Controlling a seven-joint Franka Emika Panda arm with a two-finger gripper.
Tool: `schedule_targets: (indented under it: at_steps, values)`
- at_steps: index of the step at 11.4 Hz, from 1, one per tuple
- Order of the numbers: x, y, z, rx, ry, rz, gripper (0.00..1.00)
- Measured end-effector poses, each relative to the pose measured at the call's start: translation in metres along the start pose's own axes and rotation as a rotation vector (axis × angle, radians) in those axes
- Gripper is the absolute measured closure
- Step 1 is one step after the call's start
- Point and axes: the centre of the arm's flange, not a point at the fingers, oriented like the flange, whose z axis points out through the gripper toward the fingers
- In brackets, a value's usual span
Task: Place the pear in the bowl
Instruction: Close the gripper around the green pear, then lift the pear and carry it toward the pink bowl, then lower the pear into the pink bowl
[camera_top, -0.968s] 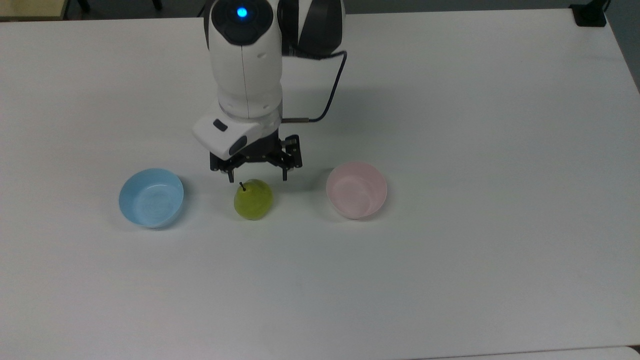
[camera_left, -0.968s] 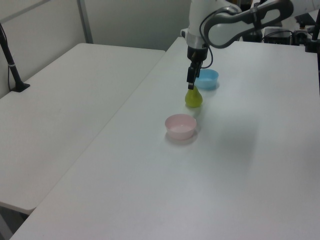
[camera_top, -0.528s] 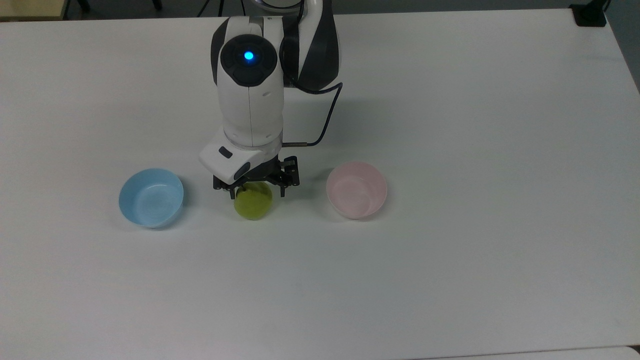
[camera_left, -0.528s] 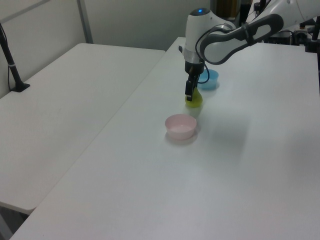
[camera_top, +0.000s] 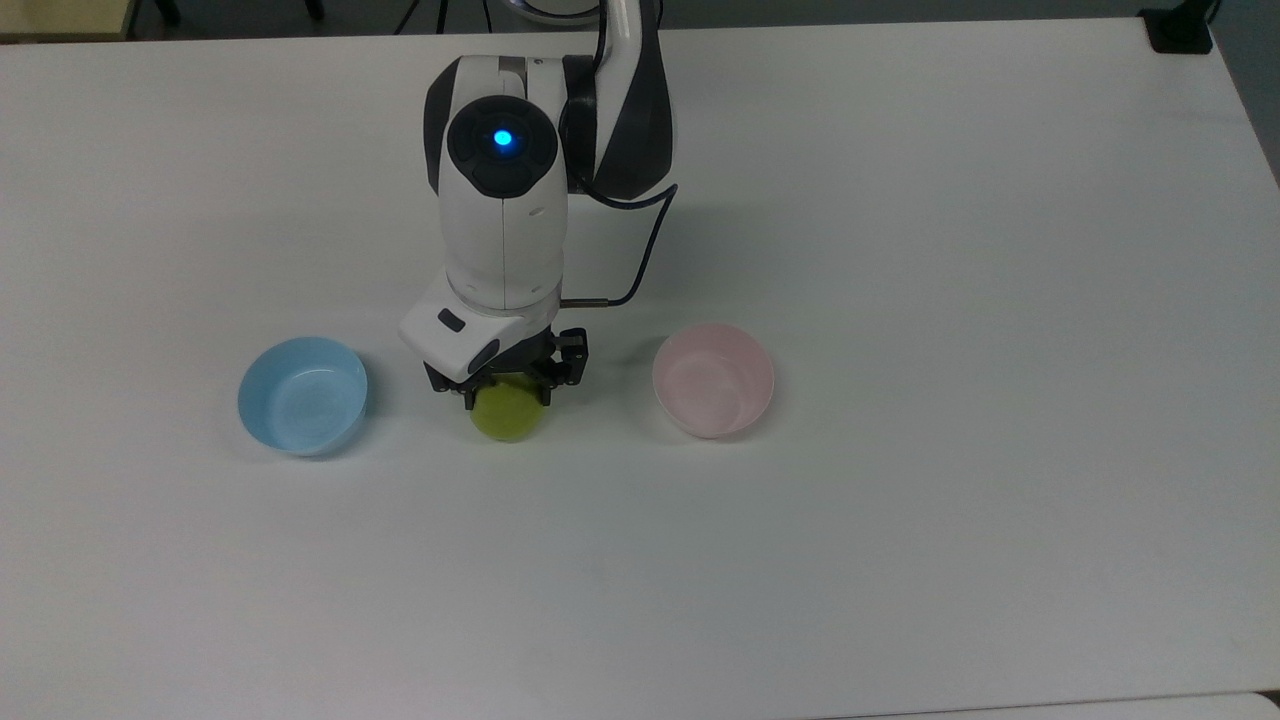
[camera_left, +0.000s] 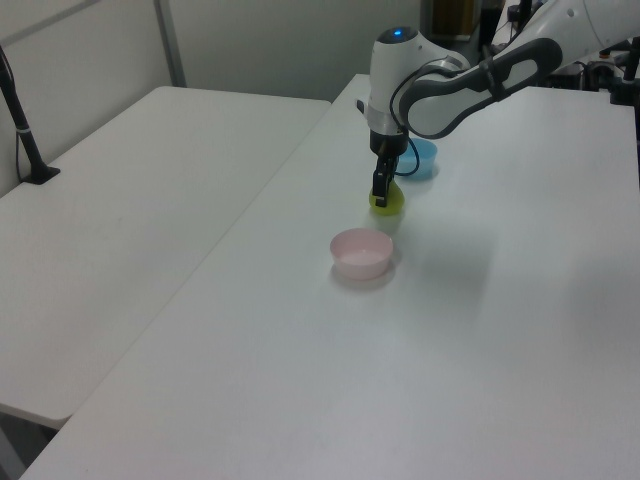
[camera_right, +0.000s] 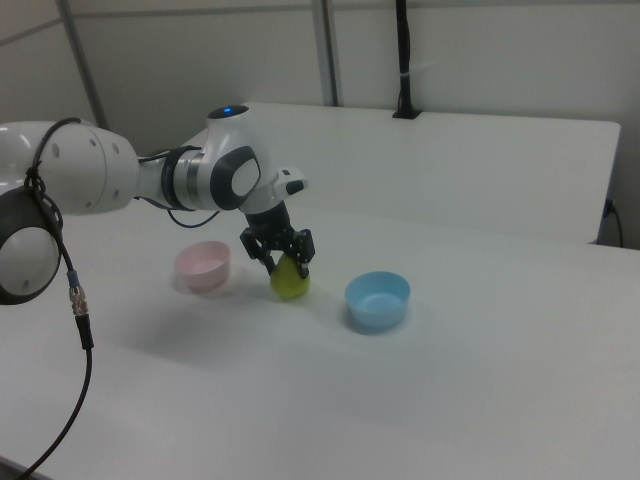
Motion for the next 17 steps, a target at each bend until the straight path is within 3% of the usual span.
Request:
schedule_targets:
  at_steps: [5,10,12,17]
  values:
    - [0.001,0.004,-0.021,-0.003,0.017,0.005,0.27]
    - [-0.016,0.016,-0.125,-0.007,0.017,0.04,0.27]
    - [-0.018,-0.016,-0.148,0.003,0.025,0.06,0.27]
    - [-0.013,-0.133,-0.143,0.029,0.043,0.033,0.27]
